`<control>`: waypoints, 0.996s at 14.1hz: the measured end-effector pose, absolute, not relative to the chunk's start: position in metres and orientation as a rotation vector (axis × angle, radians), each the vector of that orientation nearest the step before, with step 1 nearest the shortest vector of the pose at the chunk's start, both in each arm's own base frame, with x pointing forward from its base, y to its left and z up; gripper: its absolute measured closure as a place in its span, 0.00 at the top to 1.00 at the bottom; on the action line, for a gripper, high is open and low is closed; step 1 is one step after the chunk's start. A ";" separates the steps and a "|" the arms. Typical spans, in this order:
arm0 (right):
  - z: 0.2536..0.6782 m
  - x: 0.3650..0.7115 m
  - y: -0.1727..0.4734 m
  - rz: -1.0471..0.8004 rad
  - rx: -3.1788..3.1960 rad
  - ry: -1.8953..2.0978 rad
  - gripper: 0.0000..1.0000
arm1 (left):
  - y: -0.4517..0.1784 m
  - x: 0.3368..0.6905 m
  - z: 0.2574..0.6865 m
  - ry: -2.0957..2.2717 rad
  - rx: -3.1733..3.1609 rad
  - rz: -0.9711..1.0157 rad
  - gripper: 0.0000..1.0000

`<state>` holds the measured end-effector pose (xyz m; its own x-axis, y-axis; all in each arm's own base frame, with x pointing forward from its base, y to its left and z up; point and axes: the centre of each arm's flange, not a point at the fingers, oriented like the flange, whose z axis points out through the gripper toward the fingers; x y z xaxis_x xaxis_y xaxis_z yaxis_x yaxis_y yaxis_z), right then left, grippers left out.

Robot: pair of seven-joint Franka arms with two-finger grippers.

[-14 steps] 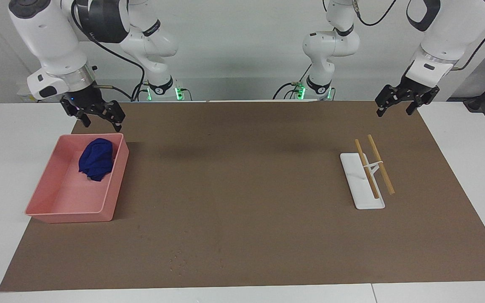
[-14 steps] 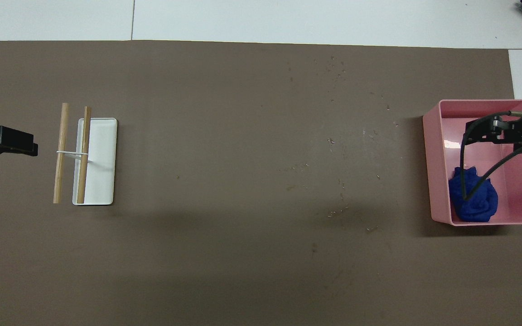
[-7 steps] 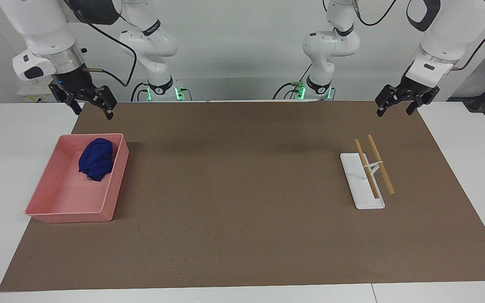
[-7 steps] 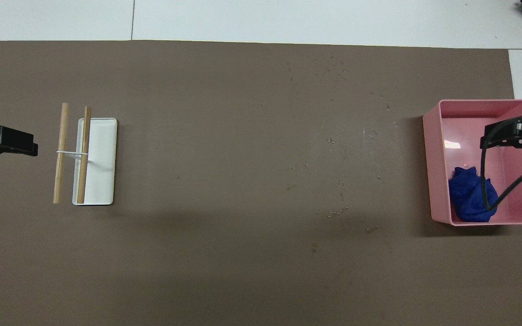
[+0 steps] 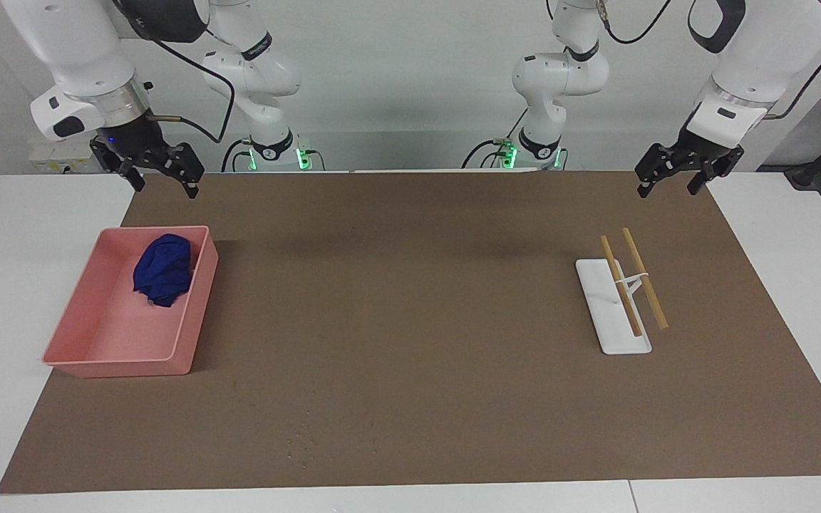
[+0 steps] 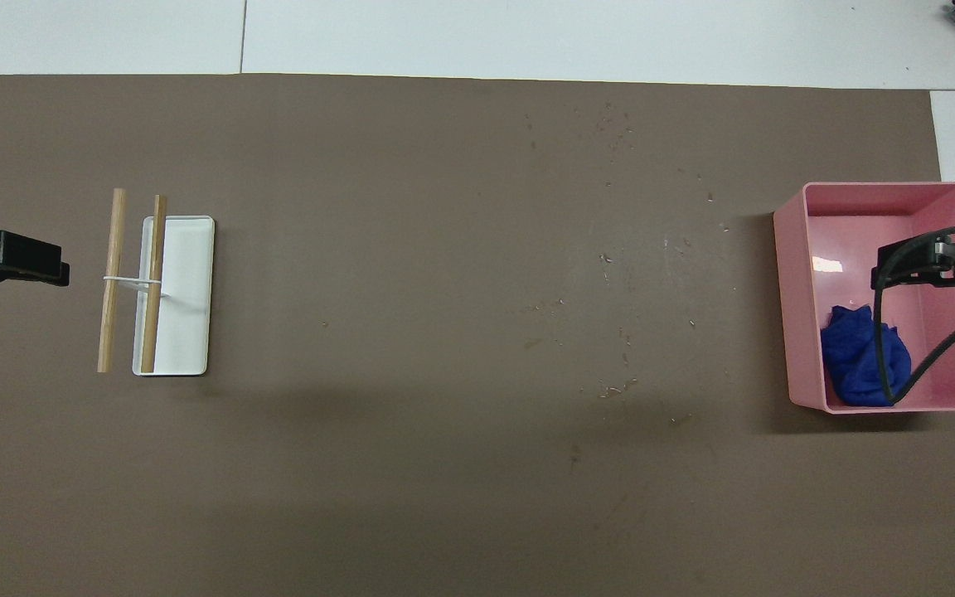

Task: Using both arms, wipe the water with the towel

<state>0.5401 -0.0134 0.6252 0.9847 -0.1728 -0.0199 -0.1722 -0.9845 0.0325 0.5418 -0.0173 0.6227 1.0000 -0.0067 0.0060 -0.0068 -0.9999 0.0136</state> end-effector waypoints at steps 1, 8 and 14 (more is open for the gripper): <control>0.626 0.539 -0.013 -0.035 3.099 -0.268 1.00 | -0.017 0.542 0.623 -0.011 3.128 0.009 1.00; 0.625 0.538 -0.010 -0.038 3.099 -0.260 1.00 | -0.017 0.542 0.623 -0.011 3.128 0.009 1.00; 0.622 0.537 -0.010 -0.048 3.098 -0.259 1.00 | -0.017 0.542 0.623 -0.011 3.128 0.009 1.00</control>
<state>0.5373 -0.0097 0.6218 0.9856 -0.1666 -0.0279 -0.1656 -0.9856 0.0345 0.5418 -0.0173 0.6227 1.0000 -0.0067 0.0060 -0.0068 -0.9999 0.0136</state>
